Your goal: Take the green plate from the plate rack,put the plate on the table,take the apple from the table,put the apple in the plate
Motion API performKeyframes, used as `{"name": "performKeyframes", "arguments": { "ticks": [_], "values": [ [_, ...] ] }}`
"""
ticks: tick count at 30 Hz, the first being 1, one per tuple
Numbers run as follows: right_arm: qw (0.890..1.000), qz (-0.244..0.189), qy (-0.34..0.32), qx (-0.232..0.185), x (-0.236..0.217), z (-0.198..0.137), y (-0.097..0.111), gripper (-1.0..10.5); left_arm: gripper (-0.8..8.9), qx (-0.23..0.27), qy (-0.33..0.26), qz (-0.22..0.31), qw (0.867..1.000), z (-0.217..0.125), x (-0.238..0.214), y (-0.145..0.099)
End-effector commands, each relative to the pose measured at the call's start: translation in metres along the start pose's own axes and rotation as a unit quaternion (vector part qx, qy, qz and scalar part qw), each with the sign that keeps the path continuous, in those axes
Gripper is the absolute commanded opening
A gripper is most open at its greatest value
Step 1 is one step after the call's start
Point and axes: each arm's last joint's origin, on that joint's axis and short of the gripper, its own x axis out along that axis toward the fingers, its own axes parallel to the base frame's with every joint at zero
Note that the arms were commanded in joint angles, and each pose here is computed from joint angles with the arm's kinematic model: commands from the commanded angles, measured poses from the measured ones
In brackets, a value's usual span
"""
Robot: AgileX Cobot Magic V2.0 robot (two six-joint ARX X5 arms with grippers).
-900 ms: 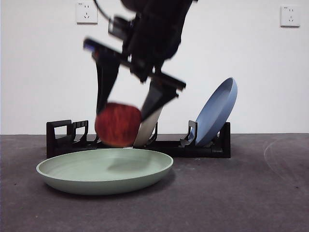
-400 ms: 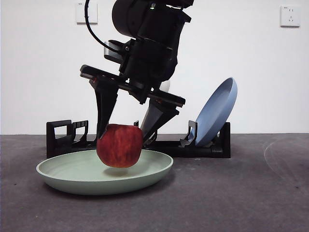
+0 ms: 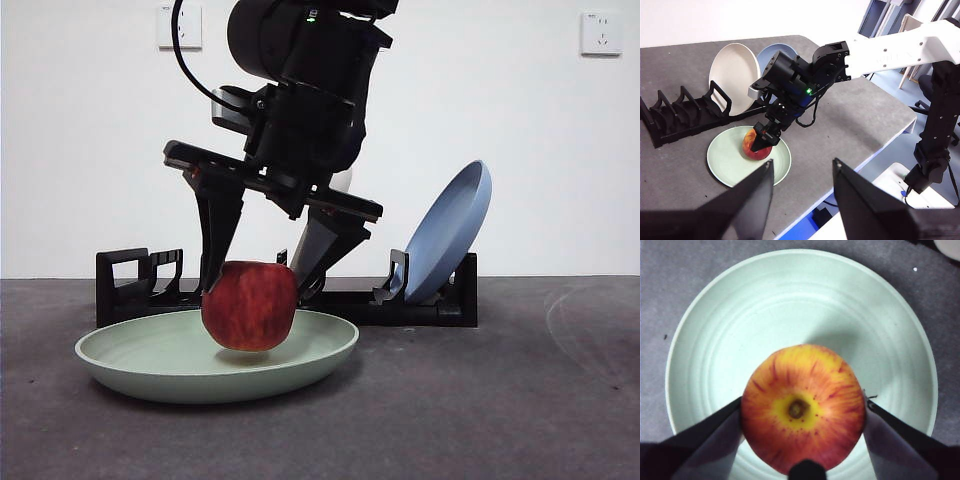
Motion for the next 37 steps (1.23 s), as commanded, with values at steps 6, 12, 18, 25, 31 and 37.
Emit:
{"name": "performKeyframes", "arguments": {
  "ticks": [6,12,18,25,31,37],
  "values": [
    [1.0,-0.003,0.003,-0.023,0.007,0.0,0.001,-0.1,1.97,0.006,-0.006,-0.001,1.0,-0.001,-0.002,0.0],
    [0.999,-0.003,0.019,-0.032,0.018,-0.002,0.0,-0.1,1.97,0.006,-0.006,-0.001,1.0,-0.001,-0.002,0.0],
    [0.999,-0.004,0.023,-0.033,0.023,-0.003,0.0,0.4,1.97,0.006,-0.006,-0.001,1.0,-0.001,-0.002,0.0],
    [0.999,0.0,0.03,-0.027,0.023,-0.004,-0.001,5.7,1.97,0.006,-0.006,-0.001,1.0,-0.001,-0.002,0.0],
    [0.999,0.011,0.034,-0.019,0.023,-0.005,0.0,5.7,1.97,0.006,-0.006,-0.001,1.0,-0.001,-0.002,0.0],
    [0.999,0.01,0.043,-0.014,0.017,-0.002,0.001,5.7,1.97,0.006,-0.006,-0.001,1.0,-0.001,-0.002,0.0]
  ]
}}
